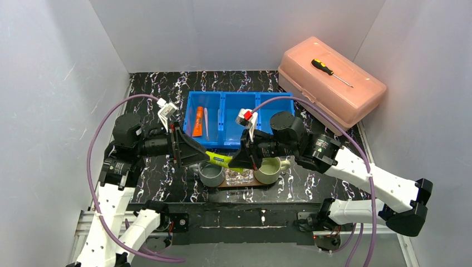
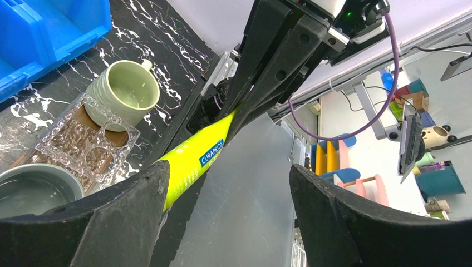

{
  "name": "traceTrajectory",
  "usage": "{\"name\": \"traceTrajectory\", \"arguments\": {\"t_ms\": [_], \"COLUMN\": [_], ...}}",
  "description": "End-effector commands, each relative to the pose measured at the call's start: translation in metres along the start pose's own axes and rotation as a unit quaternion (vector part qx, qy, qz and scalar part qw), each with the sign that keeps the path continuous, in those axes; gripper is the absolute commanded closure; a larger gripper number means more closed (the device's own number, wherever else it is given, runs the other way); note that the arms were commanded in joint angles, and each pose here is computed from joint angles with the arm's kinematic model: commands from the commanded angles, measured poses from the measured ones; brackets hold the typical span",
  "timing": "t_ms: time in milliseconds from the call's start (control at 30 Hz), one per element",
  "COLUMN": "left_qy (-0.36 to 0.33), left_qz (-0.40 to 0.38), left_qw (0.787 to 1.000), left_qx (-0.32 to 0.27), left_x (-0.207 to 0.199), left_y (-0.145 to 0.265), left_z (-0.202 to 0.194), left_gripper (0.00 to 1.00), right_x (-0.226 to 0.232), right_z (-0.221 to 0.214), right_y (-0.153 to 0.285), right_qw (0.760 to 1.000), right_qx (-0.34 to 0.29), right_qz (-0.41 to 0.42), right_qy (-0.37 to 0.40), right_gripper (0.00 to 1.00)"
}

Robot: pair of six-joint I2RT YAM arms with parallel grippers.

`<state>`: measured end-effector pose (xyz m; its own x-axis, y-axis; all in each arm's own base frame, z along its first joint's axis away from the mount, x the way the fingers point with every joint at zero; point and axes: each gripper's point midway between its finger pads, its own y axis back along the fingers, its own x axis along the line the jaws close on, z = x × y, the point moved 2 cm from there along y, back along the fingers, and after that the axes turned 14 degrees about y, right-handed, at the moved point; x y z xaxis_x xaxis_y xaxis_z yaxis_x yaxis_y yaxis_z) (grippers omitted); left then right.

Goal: Prepare toiletry sets of a toothbrush and toothpaste on the tray

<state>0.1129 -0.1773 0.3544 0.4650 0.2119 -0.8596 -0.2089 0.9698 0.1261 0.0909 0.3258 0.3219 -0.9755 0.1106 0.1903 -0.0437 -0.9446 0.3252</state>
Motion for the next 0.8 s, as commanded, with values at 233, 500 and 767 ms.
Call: {"name": "traceTrajectory", "arguments": {"t_ms": [233,500,767], "left_qy": [0.019,0.002,-0.006], "left_qz": [-0.001,0.072,0.085], "left_qw": [1.0,0.997,0.995], "left_qx": [0.021,-0.037,-0.06], "left_x": [0.013,0.016,0.013], "left_y": [-0.001,0.006,0.01], "left_z": [-0.014,-0.002,0.002], "left_gripper": [0.23,0.16,0.11], "right_x": [0.014,0.014,0.033], "right_z": [0.08,0.062,0.054], "right_y": [0.02,0.02,0.027], "right_qw": [0.991,0.995,0.991], "right_qx": [-0.13,-0.091,-0.094], "right_qz": [0.006,0.011,0.068], "right_qy": [0.042,0.049,0.063], "right_gripper": [0.99,0.99,0.99]}}
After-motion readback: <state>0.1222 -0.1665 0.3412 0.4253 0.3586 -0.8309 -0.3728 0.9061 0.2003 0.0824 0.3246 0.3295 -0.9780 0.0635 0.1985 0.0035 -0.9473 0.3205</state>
